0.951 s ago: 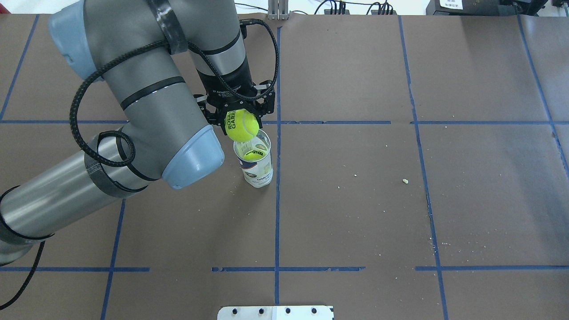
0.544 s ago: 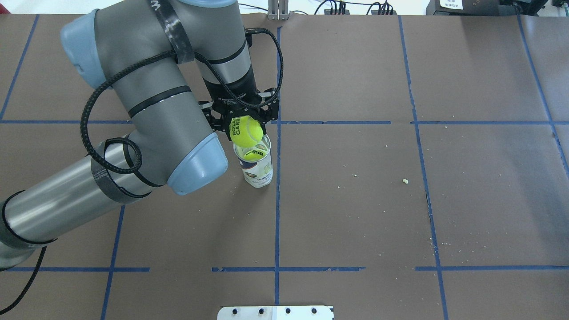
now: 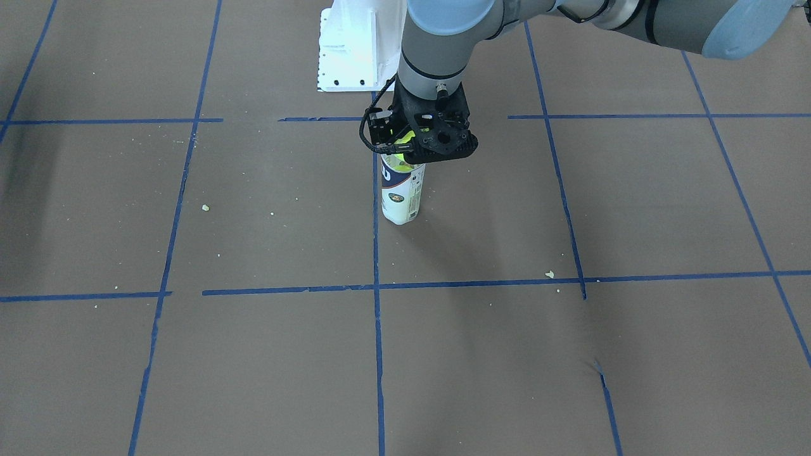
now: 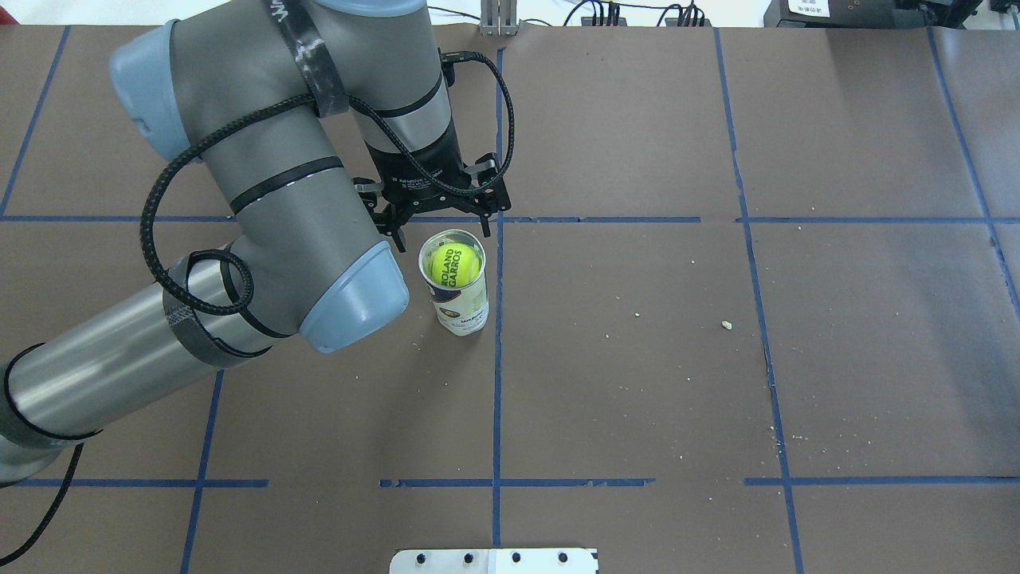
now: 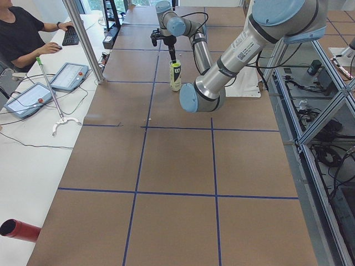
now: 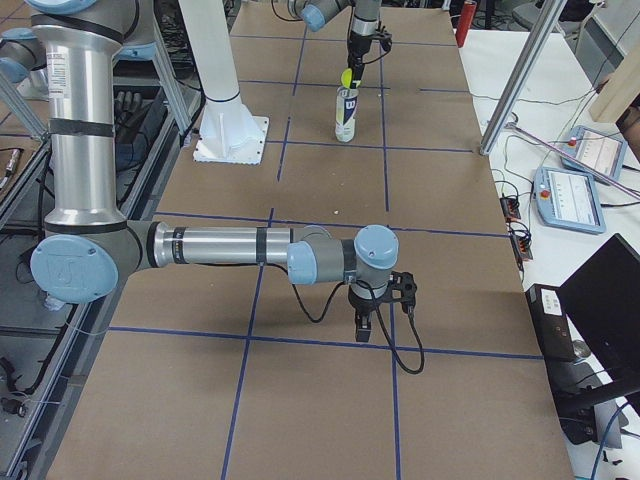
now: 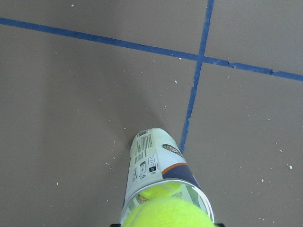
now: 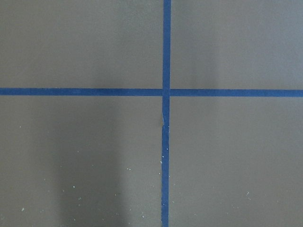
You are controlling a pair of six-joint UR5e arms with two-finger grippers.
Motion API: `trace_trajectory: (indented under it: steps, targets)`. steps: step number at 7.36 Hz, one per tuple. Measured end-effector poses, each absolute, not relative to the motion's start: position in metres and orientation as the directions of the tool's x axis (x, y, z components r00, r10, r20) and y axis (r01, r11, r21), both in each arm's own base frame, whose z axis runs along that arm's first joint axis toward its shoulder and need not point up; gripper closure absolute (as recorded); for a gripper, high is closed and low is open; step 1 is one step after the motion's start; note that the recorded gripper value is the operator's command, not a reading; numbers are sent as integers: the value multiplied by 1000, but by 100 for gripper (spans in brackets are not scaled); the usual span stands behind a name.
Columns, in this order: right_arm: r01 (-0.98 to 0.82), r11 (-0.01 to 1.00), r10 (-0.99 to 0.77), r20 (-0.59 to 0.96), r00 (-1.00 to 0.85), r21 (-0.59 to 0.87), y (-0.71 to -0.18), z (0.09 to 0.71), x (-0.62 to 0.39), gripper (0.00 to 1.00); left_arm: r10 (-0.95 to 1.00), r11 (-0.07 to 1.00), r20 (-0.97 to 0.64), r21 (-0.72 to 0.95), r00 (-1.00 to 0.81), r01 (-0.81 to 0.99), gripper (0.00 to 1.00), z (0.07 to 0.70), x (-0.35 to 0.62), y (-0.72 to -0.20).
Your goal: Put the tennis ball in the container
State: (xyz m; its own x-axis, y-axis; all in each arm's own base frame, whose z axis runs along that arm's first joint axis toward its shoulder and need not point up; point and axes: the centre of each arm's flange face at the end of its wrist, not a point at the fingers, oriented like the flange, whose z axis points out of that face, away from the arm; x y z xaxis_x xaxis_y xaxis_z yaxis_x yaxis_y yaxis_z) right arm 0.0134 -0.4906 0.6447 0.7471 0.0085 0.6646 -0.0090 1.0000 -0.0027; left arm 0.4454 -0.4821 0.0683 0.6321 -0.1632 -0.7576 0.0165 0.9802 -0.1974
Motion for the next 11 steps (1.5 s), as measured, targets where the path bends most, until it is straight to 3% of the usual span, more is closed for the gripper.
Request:
trace_trajectory:
  steps: [4,6,9,11]
  targets:
    - [-9,1000,8,665,747,-3,-491,645,13,0,-104,991,-788,-131,606,-1,0,75,417,-462]
    - [-9,1000,8,665,747,-3,-491,645,13,0,45,999,-775,33,630,-31,0,115,377,-482]
    - [-9,1000,8,665,747,-3,-491,645,13,0,230,963,-700,262,676,-56,0,244,262,-556]
    - [-9,1000,8,665,747,-3,-491,645,13,0,291,941,-614,320,733,-106,0,349,169,-581]
